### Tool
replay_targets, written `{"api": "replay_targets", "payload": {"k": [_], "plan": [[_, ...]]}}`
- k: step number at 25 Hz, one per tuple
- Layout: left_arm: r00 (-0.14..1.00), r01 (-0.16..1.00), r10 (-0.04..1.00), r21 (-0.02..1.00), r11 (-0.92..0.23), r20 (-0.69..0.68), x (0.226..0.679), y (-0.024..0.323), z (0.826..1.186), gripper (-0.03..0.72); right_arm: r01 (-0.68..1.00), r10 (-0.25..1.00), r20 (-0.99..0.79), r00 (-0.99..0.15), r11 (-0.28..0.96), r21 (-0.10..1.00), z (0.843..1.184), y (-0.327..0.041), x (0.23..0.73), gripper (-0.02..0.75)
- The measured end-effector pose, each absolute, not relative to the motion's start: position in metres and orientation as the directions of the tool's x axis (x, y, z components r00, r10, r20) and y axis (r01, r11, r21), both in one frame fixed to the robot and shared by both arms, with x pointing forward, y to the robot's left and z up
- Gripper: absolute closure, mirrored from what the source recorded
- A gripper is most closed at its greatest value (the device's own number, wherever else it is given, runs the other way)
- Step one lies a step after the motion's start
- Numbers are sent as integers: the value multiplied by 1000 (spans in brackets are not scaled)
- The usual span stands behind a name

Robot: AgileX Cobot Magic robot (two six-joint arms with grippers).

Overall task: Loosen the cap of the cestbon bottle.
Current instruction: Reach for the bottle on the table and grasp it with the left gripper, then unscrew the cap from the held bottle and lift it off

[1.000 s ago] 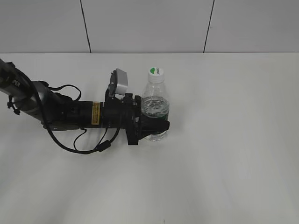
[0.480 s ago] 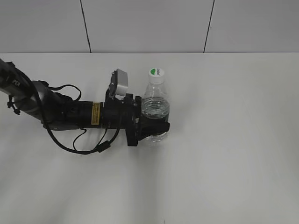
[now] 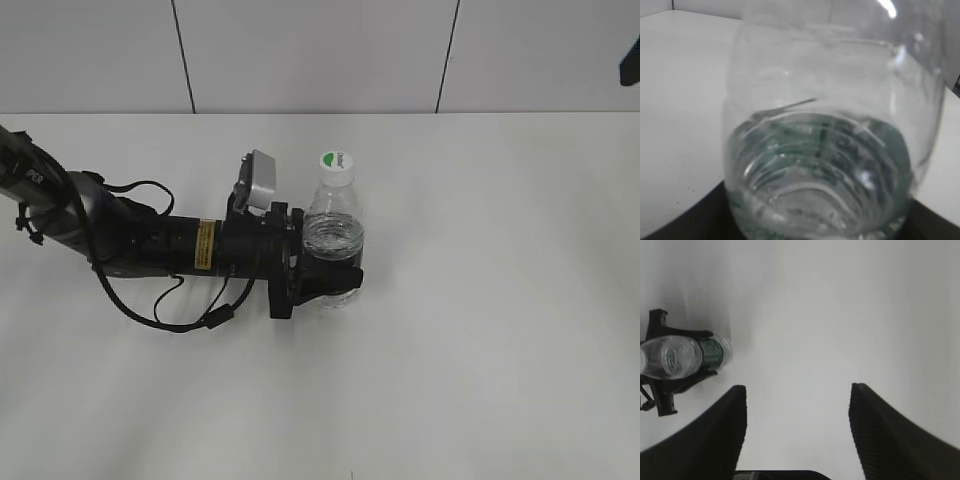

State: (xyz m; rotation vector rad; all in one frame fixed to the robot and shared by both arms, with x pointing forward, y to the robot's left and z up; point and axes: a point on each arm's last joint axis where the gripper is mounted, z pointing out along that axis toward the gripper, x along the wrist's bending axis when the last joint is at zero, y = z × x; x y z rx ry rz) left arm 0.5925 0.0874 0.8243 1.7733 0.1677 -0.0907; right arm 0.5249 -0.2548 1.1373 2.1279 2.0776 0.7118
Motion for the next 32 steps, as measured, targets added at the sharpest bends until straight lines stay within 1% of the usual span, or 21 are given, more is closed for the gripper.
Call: {"api": "replay_targets", "payload": {"k": [3,6,14,23,26,29,32], "plan": [[987,158,58,966,-207,-149,592,87,824,270,921,955,296,-9,-107,374,1141,-251,542,248],[987,157,58,966,-207,-148,592,87,824,270,924,950,312,-18,-104,369,1141,-239,552,248],[988,156,58,965,-210,-147,593,87,824,270,952,933,327,-152,49,303,1122,-158,566,248],[988,155,57,965,-211,-146,592,87,824,270,946,922,304,-238,150,287,1097,-86,591,248],[988,155,57,965,-211,-146,593,87,824,270,950,922,303,-242,160,269,1086,-72,594,248],[988,154,59,964,-214,-145,593,87,824,270,958,929,295,-224,154,241,1075,-65,597,248],[988,152,60,964,-218,-142,593,88,825,270,960,933,287,-218,152,234,1072,-61,595,248]]}}
